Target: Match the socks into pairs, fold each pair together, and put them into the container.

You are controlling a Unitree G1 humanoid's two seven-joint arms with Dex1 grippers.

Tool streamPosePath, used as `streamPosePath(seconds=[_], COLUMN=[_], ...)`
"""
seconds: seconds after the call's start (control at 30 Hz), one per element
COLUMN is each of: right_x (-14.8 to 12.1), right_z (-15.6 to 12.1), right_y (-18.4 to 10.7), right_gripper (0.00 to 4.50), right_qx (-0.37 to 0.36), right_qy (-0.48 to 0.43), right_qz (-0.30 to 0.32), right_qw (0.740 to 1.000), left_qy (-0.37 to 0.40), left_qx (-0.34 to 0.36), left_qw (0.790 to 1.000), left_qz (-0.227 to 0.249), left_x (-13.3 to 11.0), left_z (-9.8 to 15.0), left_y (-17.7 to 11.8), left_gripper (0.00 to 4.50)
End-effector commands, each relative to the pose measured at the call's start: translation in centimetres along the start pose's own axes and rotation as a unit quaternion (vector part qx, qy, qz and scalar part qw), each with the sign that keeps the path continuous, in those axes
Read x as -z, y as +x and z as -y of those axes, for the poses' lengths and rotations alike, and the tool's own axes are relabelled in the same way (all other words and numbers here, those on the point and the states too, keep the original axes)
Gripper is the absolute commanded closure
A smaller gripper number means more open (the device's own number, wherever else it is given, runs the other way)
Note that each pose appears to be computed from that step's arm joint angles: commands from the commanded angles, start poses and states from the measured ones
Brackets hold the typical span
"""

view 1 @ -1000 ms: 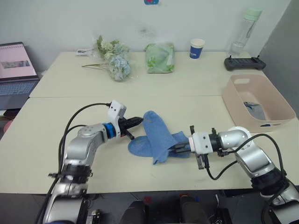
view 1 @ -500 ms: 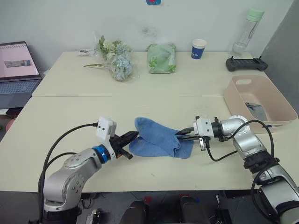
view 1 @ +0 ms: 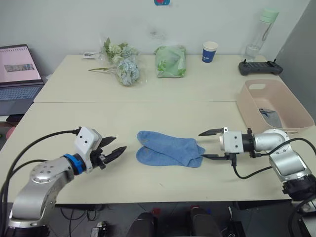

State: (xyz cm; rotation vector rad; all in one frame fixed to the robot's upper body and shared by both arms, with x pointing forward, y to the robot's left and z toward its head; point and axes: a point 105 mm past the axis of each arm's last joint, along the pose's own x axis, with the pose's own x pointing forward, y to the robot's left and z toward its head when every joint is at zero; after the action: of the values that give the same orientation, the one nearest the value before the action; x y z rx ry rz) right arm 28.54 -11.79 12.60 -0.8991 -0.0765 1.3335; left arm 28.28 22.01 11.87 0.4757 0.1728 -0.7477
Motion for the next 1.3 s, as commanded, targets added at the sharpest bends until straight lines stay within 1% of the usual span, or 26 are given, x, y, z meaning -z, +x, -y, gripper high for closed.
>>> streamPosePath(seconds=[0.03,0.13,0.23,0.27,0.37,0.47,0.53,0.57,0.63,0.73,0.8,0.83,0.87,0.97,1.13,1.2,1.3], right_x=[-1.1,-1.3,-1.2,-1.1,-0.8,-0.5,-0.2,-0.2,-0.3,-0.3,-0.4,-0.4,-0.5,-0.7,-1.0,-0.8,-0.5], right_z=[-0.1,-0.4,-1.8,-2.1,-2.4,-2.7,-2.4,-2.4,-2.5,-2.4,-2.3,-2.3,-2.3,-2.2,-1.6,-1.4,-1.5], right_y=[0.9,1.2,1.8,2.1,2.5,2.5,2.5,2.6,2.8,3.0,3.0,3.0,3.1,3.1,3.0,3.1,3.2], right_gripper=[0.93,0.93,0.93,0.93,0.93,0.93,0.93,0.93,0.93,0.93,0.93,0.93,0.93,0.93,0.93,0.93,0.93], right_qx=[0.020,0.026,0.004,0.000,-0.011,-0.031,-0.025,-0.025,-0.029,-0.028,-0.026,-0.026,-0.027,-0.026,-0.017,-0.014,-0.024], right_qy=[0.001,0.013,0.032,0.034,0.023,0.000,-0.002,-0.003,-0.004,-0.005,-0.007,-0.006,-0.006,0.003,0.009,-0.001,-0.024], right_qz=[0.012,0.013,0.005,0.001,-0.011,-0.024,-0.029,-0.029,-0.028,-0.027,-0.026,-0.025,-0.024,-0.019,-0.014,-0.022,-0.030], right_qw=[1.000,1.000,0.999,0.999,1.000,0.999,0.999,0.999,0.999,0.999,0.999,0.999,0.999,0.999,1.000,1.000,0.999], left_qy=[0.128,0.177,0.248,0.279,0.311,0.331,0.337,0.341,0.342,0.338,0.324,0.303,0.287,0.285,0.274,0.262,0.229], left_qx=[0.035,0.043,0.076,0.097,0.126,0.135,0.142,0.150,0.153,0.156,0.151,0.145,0.142,0.160,0.157,0.167,0.166], left_qw=[0.991,0.983,0.965,0.954,0.941,0.932,0.929,0.926,0.925,0.926,0.932,0.940,0.945,0.943,0.946,0.948,0.957], left_qz=[0.012,0.030,0.046,0.046,0.052,0.058,0.062,0.063,0.067,0.058,0.051,0.057,0.063,0.064,0.067,0.066,0.065], left_x=[-0.2,-0.6,-1.5,-1.6,-1.7,-1.7,-1.8,-1.8,-1.8,-1.4,-1.2,-1.4,-1.7,-1.7,-1.9,-1.9,-2.1], left_z=[-0.2,-0.6,-0.1,0.4,0.9,0.9,1.1,1.3,1.4,1.2,0.9,0.8,0.8,1.3,1.1,1.3,1.2], left_y=[1.3,2.2,4.1,4.9,6.3,7.3,7.9,8.1,8.2,8.2,8.3,8.4,8.5,8.3,8.0,7.9,7.9], left_gripper=[1.72,1.72,1.72,1.72,1.72,1.72,1.72,1.89,2.29,3.31,3.96,4.33,4.42,4.42,4.42,4.42,4.42])
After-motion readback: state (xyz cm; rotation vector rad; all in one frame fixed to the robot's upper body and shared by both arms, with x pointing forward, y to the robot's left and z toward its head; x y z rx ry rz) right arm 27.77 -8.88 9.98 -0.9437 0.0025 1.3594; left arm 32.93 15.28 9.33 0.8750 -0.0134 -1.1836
